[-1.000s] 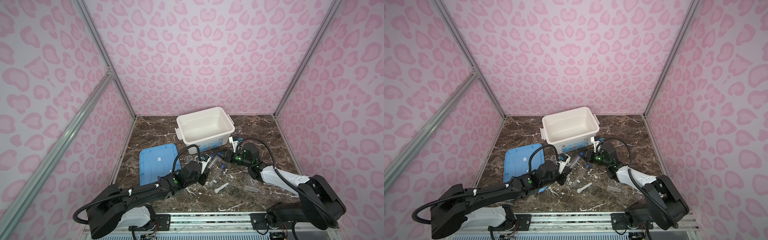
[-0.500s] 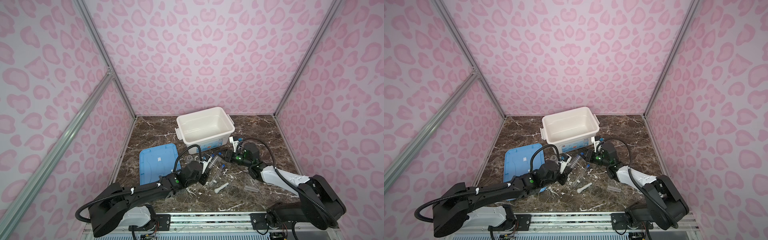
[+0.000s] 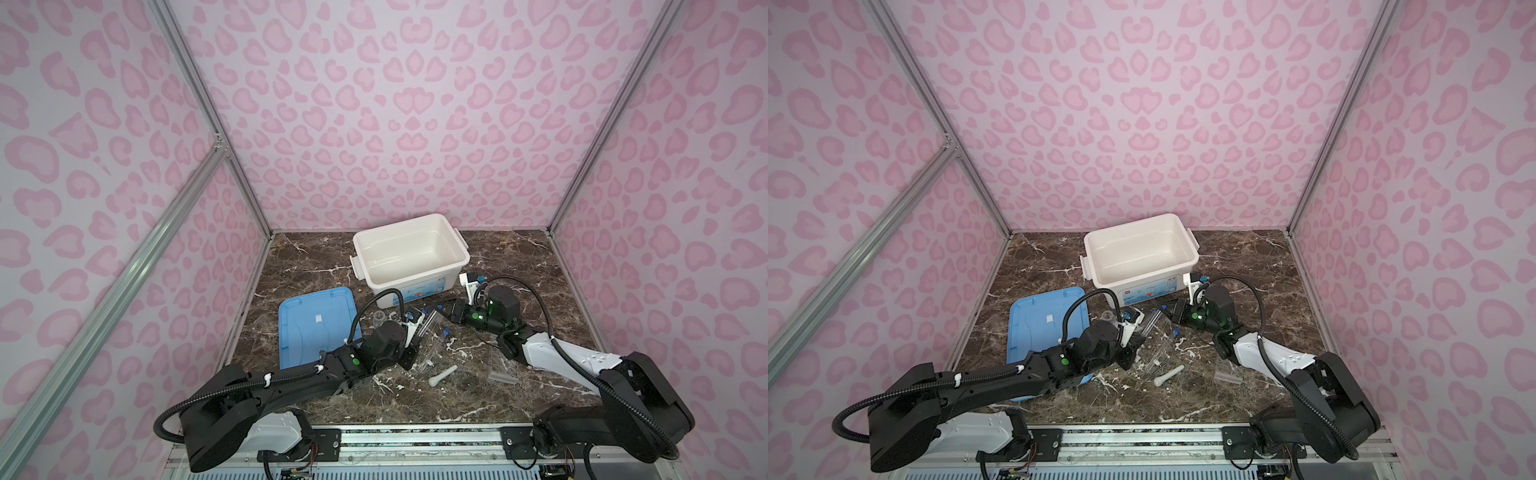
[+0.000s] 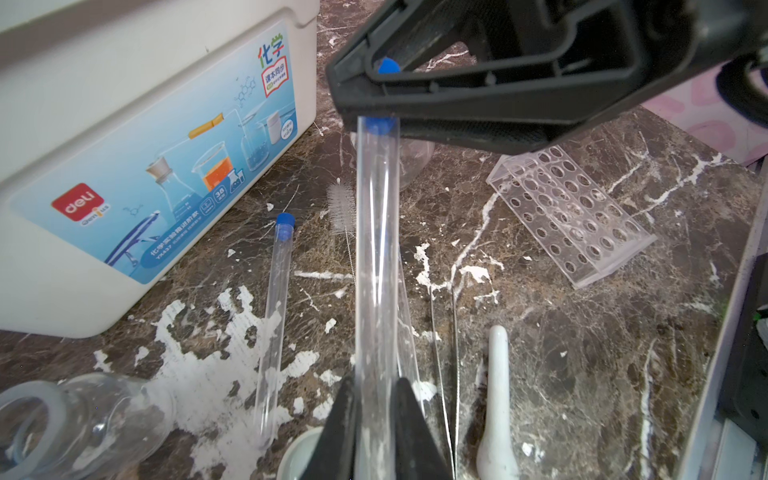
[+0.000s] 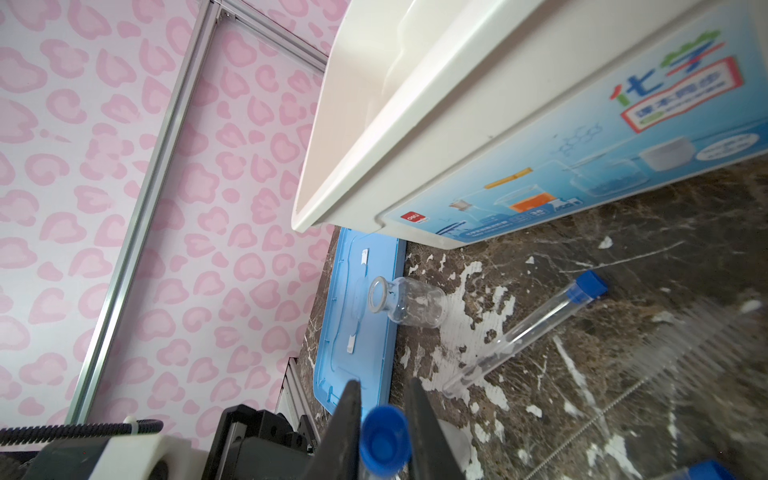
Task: Organize the chemistry lab equipment
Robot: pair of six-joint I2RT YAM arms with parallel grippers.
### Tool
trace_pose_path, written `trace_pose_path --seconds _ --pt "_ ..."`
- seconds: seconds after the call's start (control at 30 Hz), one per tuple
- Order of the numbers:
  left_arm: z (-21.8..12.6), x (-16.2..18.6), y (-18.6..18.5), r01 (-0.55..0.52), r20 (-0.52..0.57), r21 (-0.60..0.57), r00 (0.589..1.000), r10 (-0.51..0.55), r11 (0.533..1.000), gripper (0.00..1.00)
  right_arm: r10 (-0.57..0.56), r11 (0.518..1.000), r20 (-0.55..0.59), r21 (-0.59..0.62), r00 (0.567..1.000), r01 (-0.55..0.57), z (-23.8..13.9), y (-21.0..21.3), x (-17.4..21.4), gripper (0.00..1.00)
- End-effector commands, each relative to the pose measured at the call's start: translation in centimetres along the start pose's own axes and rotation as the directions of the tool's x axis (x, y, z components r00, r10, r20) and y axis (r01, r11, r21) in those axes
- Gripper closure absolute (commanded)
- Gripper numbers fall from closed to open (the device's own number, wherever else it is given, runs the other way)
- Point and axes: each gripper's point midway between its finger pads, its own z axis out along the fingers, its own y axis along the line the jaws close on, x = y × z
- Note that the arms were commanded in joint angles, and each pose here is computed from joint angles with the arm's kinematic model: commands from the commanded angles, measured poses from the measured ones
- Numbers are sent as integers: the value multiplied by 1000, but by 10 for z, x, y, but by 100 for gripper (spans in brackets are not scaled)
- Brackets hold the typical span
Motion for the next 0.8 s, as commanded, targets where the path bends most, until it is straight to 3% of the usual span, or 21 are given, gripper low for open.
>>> trace_pose_path --seconds 0.0,0.13,0.53,0.77 --pt "1 -14 1 15 43 -15 999 -15 1000 83 -13 1000 -13 -20 1000 13 0 3 4 81" --pt "2 -16 1 19 43 -17 999 -19 1000 76 -19 1000 -16 -5 1000 19 -1 1 5 83" --pt "-15 -23 20 70 113 -102 992 -58 992 2 -107 982 6 157 994 104 -20 -11 -1 84" --pt "-30 -16 42 134 168 -197 981 -101 971 2 -213 935 34 298 976 193 -46 -4 -14 84"
